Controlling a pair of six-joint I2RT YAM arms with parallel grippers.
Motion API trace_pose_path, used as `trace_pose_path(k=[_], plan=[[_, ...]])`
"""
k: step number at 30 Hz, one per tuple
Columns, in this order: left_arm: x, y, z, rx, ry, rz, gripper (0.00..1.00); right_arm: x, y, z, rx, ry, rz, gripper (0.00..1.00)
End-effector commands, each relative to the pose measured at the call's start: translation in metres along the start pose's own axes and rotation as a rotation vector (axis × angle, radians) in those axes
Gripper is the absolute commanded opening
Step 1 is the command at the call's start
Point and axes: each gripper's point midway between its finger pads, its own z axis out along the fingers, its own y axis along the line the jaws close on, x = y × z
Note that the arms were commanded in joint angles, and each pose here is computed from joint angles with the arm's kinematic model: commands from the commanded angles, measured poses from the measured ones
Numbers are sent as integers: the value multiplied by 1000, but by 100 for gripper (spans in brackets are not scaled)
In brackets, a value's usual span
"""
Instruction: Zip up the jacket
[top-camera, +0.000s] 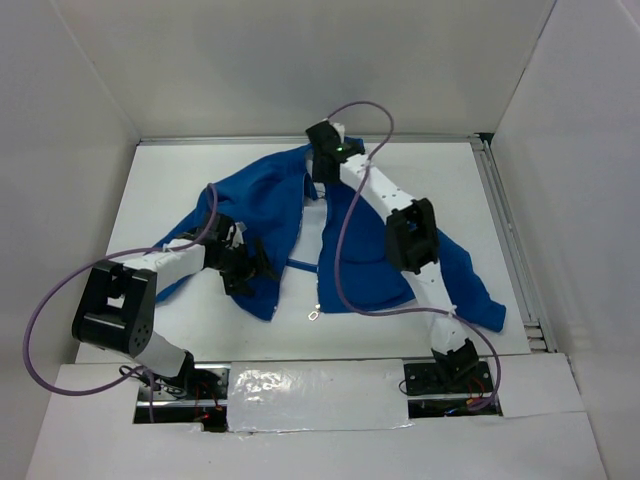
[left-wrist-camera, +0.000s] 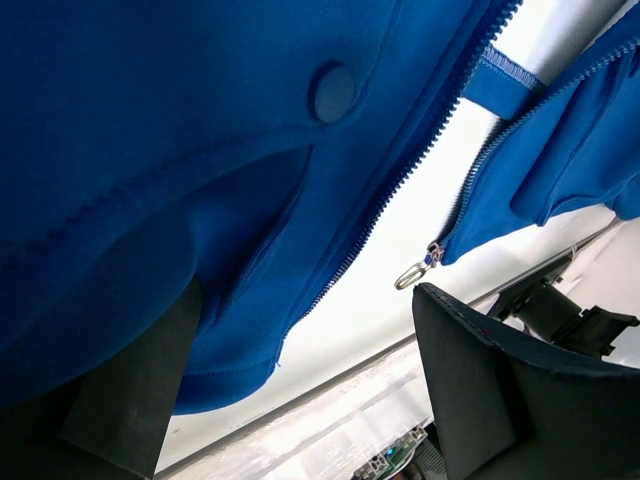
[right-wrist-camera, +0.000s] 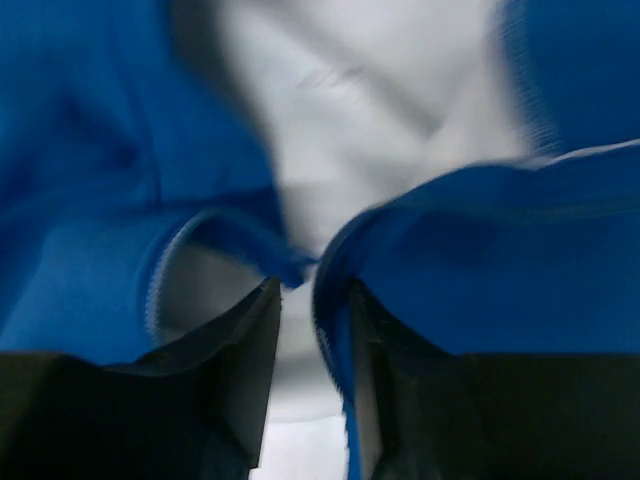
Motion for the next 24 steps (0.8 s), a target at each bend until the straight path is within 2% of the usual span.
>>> trace_pose_path(k=[1,5,8,10,11,12,18,19,20,24], plan=[[4,-1,3,-1,25,44,99,23,20,6,-19,41,-100,42],[6,-7,1,16,17,56,99,7,66,-24,-166,-43,-213,46],[9,-9,-2,16,11,63,99,-1,82,-58,-214,-81,-268,63],[10,-9,-3,17,6,66,99,6,76,-85,-249,-44,-252,83],[11,-10,-3,18,2,73,99,5,76,-98,-273,-52,-239,89],[12,-7,-3,6,4,70,99,20,62,-115,-279,-25,-236,99],[23,-5,6,-1,27,87,99,105,13,-178,-408,67,-51,100],[27,-9,8,5,39,97,99,117,3,-177,-389,78,-18,100],[28,-10,9,5,44,98,99,148,-18,-179,-352,132,23,100],[36,-16,21,-1,86,116,99,205,-66,-169,-233,228,132,100]])
